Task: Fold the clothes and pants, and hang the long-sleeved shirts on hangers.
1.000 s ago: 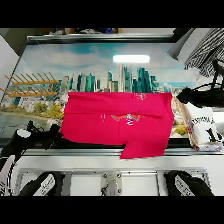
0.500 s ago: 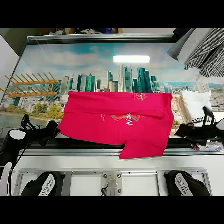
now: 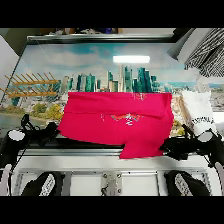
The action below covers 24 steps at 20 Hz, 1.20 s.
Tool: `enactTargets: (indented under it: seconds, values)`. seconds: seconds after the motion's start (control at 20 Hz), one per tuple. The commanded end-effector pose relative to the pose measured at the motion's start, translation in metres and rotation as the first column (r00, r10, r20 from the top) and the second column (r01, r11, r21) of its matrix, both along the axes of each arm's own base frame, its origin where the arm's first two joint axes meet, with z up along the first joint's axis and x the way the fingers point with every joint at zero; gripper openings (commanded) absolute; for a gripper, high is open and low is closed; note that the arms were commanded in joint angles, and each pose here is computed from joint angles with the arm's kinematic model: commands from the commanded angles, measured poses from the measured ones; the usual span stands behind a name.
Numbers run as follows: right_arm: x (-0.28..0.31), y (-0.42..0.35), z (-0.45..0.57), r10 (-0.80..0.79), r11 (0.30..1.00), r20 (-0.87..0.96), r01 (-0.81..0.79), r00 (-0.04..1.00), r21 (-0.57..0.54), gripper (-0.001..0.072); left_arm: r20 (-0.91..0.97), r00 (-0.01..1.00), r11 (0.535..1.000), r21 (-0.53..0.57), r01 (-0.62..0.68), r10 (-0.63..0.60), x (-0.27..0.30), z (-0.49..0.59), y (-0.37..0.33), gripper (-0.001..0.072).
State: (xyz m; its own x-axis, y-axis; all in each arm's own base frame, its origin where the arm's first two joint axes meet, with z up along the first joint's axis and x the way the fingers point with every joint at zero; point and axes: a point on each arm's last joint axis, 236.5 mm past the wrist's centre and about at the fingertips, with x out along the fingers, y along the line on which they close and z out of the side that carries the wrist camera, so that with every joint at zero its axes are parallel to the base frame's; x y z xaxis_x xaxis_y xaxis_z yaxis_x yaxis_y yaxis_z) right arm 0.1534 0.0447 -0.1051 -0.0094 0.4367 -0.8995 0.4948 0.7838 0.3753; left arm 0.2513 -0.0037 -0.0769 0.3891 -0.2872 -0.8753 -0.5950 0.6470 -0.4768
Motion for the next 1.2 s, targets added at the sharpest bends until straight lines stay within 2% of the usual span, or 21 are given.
enactTargets:
  seconds: [0.0, 0.1, 0.15, 0.2, 0.25, 0.3, 0.4, 0.5, 0.7, 0.9, 1.05, 1.15]
  values:
    - [0.005, 0.013, -0.005, 0.032, 0.999, 0.022, -0.032, 0.999, -0.020, 0.0469, -0.001, 1.000, 1.000, -0.001, 0.004, -0.004, -0.001, 0.000, 0.000, 0.0008]
    - [0.008, 0.015, -0.006, 0.049, 0.998, 0.036, -0.048, 0.998, -0.028, 0.0464, -0.006, 1.000, 1.000, -0.004, 0.007, -0.007, -0.002, 0.000, -0.001, 0.0008]
    - [0.008, 0.015, -0.006, 0.049, 0.998, 0.038, -0.048, 0.998, -0.029, 0.0379, -0.007, 1.000, 1.000, -0.004, 0.008, -0.008, -0.002, 0.000, -0.001, 0.0008]
    - [0.008, 0.015, -0.006, 0.057, 0.998, 0.041, -0.056, 0.998, -0.030, 0.0195, -0.007, 1.000, 1.000, -0.003, 0.012, -0.012, -0.002, 0.000, -0.002, 0.0008]
    - [0.008, 0.015, -0.004, 0.070, 0.997, 0.046, -0.069, 0.996, -0.029, 0.0045, -0.006, 1.000, 1.000, 0.000, 0.029, -0.029, -0.003, 0.000, -0.002, 0.0008]
    - [0.008, 0.015, -0.001, 0.088, 0.996, 0.051, -0.087, 0.995, -0.031, 0.0015, -0.013, 0.999, 0.999, -0.003, 0.051, -0.051, -0.006, 0.000, -0.005, 0.0008]
    - [0.010, 0.010, 0.016, 0.139, 0.989, 0.056, -0.136, 0.989, -0.049, 0.0015, -0.063, 0.992, 0.994, 0.009, 0.106, -0.105, -0.018, 0.001, -0.005, 0.0008]
    - [0.013, -0.006, 0.040, 0.213, 0.972, 0.063, -0.205, 0.975, -0.113, 0.0014, -0.099, 0.982, 0.986, 0.030, 0.163, -0.159, -0.030, 0.009, -0.003, 0.0008]
    - [0.041, -0.023, 0.081, 0.248, 0.955, 0.130, -0.221, 0.960, -0.196, 0.0013, -0.048, 0.977, 0.975, 0.074, 0.211, -0.208, -0.033, 0.045, -0.004, 0.0007]
    - [0.082, -0.033, 0.109, 0.249, 0.953, 0.189, -0.205, 0.950, -0.224, 0.0012, 0.011, 0.977, 0.972, 0.107, 0.211, -0.214, -0.009, 0.072, 0.003, 0.0007]
    - [0.118, -0.041, 0.121, 0.247, 0.952, 0.220, -0.193, 0.944, -0.239, 0.0013, 0.003, 0.950, 0.945, 0.109, 0.309, -0.312, 0.019, 0.078, -0.008, 0.0007]
    - [0.148, -0.048, 0.128, 0.239, 0.951, 0.261, -0.171, 0.935, -0.258, 0.0012, 0.007, 0.924, 0.913, 0.158, 0.376, -0.381, 0.050, 0.075, -0.015, 0.0007]
